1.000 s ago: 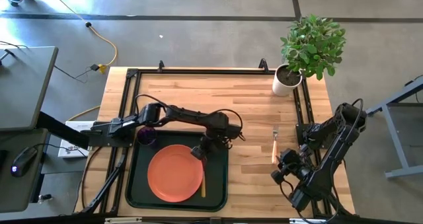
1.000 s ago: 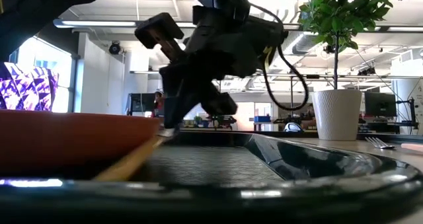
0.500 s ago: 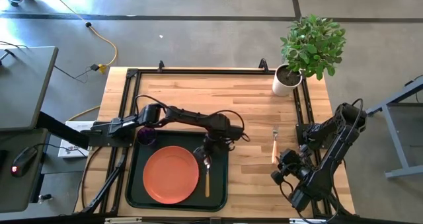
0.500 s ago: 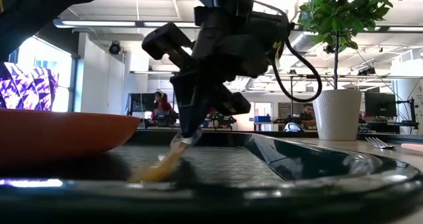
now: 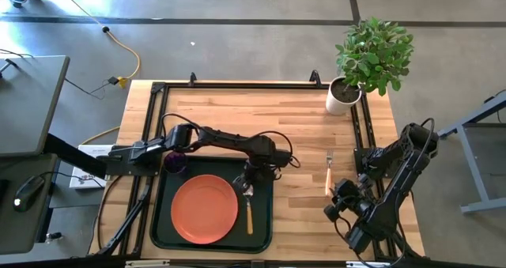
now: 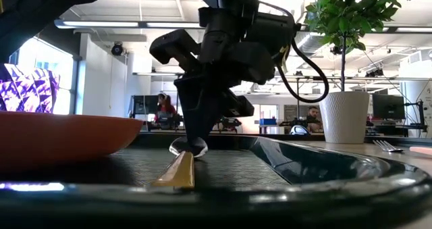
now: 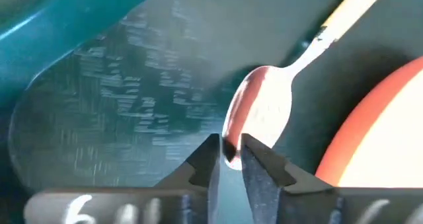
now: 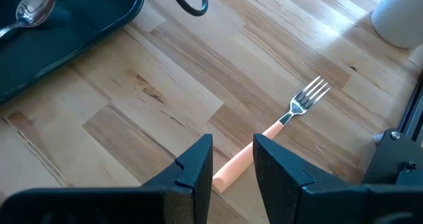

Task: Pick and place plate/cup/fork/spoon on tray
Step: Put the yellow spoon on the black serving tray to the right of the orange plate, then put the light orange fork on the black serving tray to the right of the yellow spoon

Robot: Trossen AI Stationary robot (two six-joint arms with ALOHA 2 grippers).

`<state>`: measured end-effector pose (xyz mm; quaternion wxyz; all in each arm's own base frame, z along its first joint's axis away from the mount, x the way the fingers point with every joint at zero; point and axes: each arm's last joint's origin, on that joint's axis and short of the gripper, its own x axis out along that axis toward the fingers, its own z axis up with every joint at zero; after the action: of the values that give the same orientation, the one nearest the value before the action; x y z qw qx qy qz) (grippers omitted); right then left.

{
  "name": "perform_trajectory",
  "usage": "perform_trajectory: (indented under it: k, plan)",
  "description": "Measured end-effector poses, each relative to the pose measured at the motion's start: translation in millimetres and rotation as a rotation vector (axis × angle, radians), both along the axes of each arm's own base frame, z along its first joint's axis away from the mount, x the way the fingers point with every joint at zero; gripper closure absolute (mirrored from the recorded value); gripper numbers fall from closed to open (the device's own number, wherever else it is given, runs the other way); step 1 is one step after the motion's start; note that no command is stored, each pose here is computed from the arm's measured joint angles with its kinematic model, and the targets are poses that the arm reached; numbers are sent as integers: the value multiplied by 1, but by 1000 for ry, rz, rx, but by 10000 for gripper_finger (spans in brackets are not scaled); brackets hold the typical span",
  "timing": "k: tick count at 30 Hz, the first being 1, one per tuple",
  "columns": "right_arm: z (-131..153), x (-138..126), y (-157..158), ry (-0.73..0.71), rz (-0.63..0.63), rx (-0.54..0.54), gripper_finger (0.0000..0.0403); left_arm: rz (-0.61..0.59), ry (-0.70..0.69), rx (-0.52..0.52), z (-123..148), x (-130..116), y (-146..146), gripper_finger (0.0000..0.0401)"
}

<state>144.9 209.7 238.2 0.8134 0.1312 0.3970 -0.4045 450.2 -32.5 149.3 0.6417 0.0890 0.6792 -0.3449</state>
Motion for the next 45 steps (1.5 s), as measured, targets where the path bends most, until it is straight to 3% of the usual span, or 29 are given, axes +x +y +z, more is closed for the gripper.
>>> perform_trajectory:
  k: [6, 12, 17, 20, 29, 37, 45]
  plan:
    - [0, 0, 0, -9, -13, 6, 304, 30, 5, 143, 1, 0, 0, 317]
    - [0, -1, 0, 1, -44, 27, 304, 106, -58, 298, 16, 9, 5, 319]
    - [-1, -2, 1, 13, -56, 43, 304, 141, -127, 302, 37, 15, 7, 329]
    - [-1, -3, 3, 10, -50, 53, 304, 160, -96, 274, 44, 13, 6, 329]
    - [-27, -3, 17, 63, -79, -5, 304, 165, -113, 236, 45, 15, 5, 330]
    - [-41, -6, 20, 197, -201, -28, 304, 291, -353, 165, 48, 41, 24, 329]
    - [-41, -8, 19, 263, -185, -17, 304, 439, -770, 110, 65, 78, 57, 329]
